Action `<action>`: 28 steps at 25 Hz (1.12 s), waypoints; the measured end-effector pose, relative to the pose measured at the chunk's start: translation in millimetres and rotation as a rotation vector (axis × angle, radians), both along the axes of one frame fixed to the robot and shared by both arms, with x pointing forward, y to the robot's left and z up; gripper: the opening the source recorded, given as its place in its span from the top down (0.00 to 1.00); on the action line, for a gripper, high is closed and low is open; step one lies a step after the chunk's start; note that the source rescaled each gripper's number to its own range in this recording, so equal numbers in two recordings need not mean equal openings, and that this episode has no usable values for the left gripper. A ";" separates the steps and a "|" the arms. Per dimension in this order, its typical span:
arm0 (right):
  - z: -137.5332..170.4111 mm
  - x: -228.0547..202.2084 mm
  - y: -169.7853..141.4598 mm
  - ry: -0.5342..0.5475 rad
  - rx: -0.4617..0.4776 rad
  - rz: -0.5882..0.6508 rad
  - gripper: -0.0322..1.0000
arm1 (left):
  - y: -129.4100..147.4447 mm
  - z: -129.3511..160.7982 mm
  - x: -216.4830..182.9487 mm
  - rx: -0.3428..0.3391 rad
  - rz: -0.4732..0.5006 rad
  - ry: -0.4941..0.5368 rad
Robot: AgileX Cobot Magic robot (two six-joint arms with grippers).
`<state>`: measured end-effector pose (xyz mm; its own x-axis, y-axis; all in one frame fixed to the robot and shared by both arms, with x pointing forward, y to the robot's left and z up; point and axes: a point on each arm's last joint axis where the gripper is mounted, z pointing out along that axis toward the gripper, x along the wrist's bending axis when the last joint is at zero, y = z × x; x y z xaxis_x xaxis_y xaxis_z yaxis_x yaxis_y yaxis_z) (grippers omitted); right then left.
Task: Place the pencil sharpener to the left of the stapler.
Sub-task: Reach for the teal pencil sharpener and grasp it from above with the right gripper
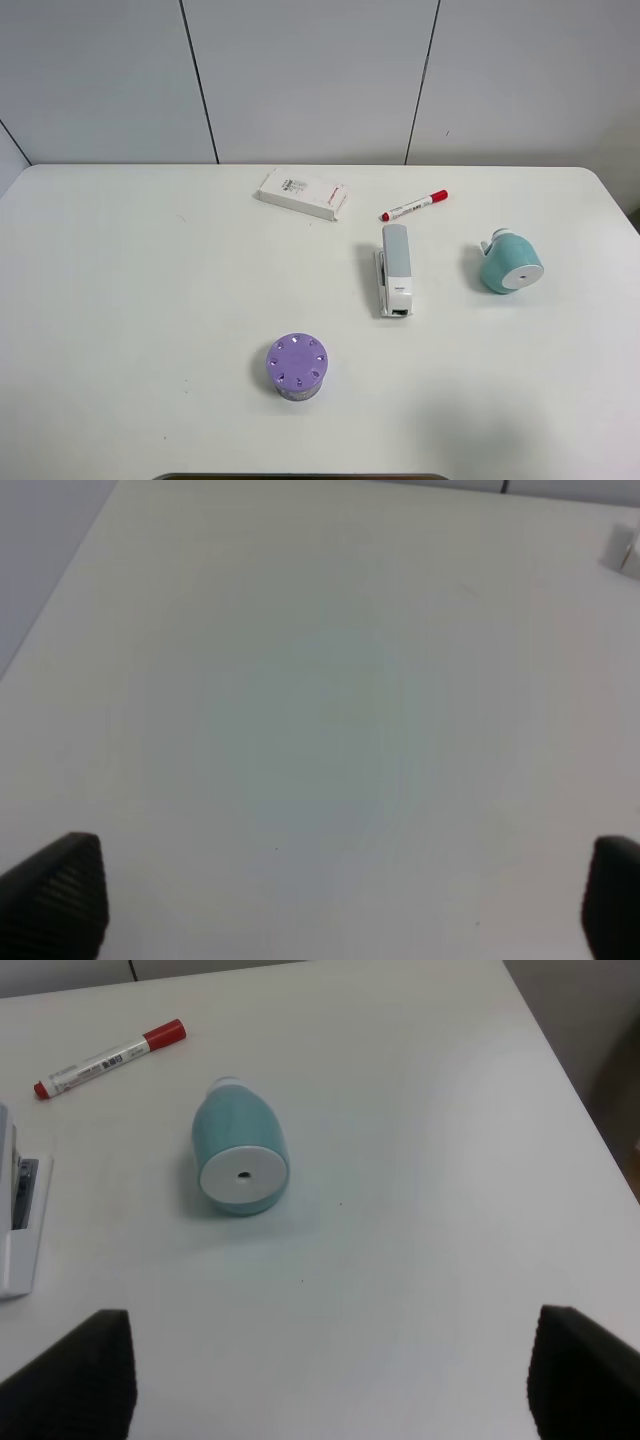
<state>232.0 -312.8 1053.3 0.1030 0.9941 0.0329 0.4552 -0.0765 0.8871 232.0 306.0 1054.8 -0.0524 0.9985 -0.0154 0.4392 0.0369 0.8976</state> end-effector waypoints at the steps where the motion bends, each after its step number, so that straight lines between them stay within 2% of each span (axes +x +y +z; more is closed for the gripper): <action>1: 0.0 0.0 0.0 0.000 0.000 0.000 0.21 | 0.0 0.0 0.0 0.000 0.000 0.000; 15: 1.8 2.2 0.3 -0.013 -0.001 0.003 0.21 | 0.0 0.0 0.0 0.000 0.000 0.000; 19: 4.1 15.3 1.4 0.067 -0.007 0.003 0.21 | 0.0 0.0 0.0 0.000 0.000 0.000; 28: 29.3 61.2 4.7 0.250 -0.031 0.001 0.21 | 0.0 0.0 0.0 0.000 0.000 0.000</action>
<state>293.2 -308.2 1082.6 0.1031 0.9944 -0.0238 0.6605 -0.0506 0.7492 232.0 306.0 1054.8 -0.0524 0.9985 -0.0154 0.4392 0.0369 0.8976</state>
